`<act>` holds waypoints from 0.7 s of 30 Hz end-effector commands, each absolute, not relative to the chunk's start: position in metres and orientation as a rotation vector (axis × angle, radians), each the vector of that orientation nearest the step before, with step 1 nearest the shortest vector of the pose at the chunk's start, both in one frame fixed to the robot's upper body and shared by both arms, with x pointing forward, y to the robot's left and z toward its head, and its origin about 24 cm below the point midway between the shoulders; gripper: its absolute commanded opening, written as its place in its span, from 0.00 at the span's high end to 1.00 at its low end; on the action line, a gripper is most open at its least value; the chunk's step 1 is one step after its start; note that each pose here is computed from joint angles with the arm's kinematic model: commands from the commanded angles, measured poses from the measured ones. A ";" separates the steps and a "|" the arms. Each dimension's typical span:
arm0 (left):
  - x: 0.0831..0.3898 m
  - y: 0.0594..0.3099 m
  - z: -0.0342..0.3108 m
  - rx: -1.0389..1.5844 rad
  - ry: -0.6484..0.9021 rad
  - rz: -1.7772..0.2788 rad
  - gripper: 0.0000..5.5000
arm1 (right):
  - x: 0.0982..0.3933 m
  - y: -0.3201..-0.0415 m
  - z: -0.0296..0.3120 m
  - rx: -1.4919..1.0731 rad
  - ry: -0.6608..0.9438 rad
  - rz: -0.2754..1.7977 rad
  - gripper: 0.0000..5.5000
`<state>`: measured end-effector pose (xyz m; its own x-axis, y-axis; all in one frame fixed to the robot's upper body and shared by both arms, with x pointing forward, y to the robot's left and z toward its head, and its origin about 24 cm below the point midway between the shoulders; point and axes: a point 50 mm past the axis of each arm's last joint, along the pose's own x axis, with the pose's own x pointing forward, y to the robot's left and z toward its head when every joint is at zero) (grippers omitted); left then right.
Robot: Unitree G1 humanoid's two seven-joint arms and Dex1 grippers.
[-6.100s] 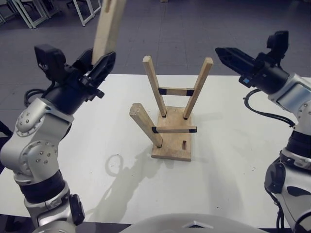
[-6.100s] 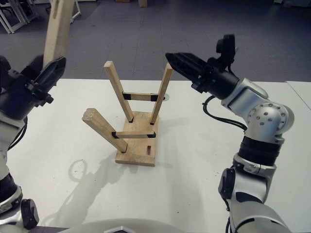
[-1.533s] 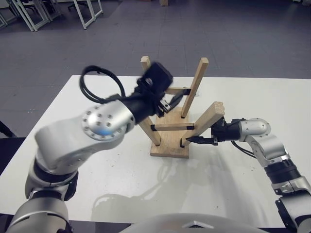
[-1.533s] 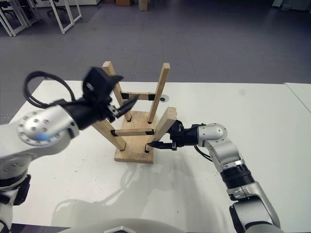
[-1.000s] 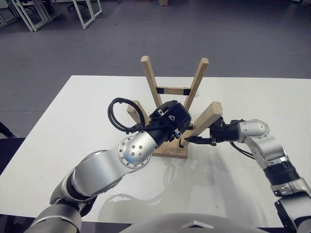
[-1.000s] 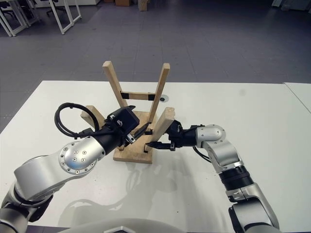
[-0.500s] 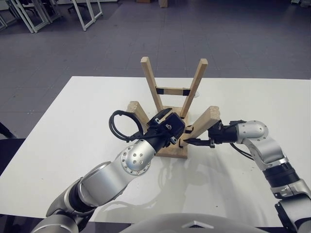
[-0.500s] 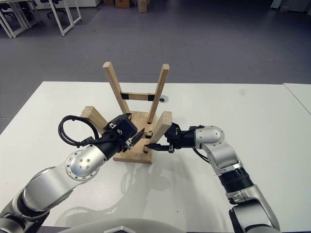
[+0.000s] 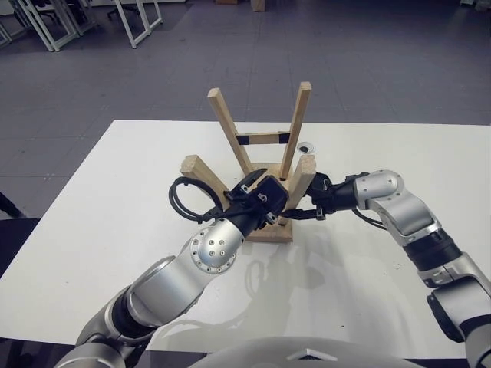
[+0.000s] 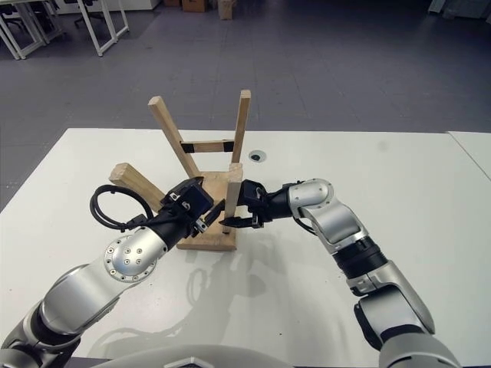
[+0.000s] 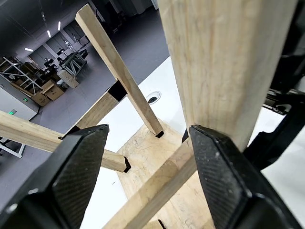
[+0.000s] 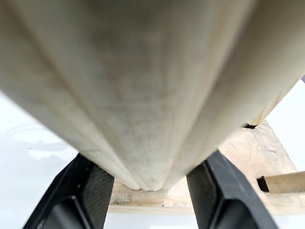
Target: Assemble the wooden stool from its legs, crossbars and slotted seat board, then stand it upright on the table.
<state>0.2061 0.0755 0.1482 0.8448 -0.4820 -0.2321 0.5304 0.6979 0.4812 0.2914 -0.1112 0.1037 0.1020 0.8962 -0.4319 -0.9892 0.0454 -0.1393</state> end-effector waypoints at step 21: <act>0.265 0.184 0.145 0.304 -0.007 -0.184 0.43 | 0.271 -0.156 0.060 -0.458 0.556 1.317 0.63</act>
<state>0.2659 0.2023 0.1596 0.9942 -0.1050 0.0230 0.0920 0.9420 0.3229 0.2823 -0.1314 0.0947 0.1854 0.8834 -0.4304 -0.9815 0.1456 -0.1239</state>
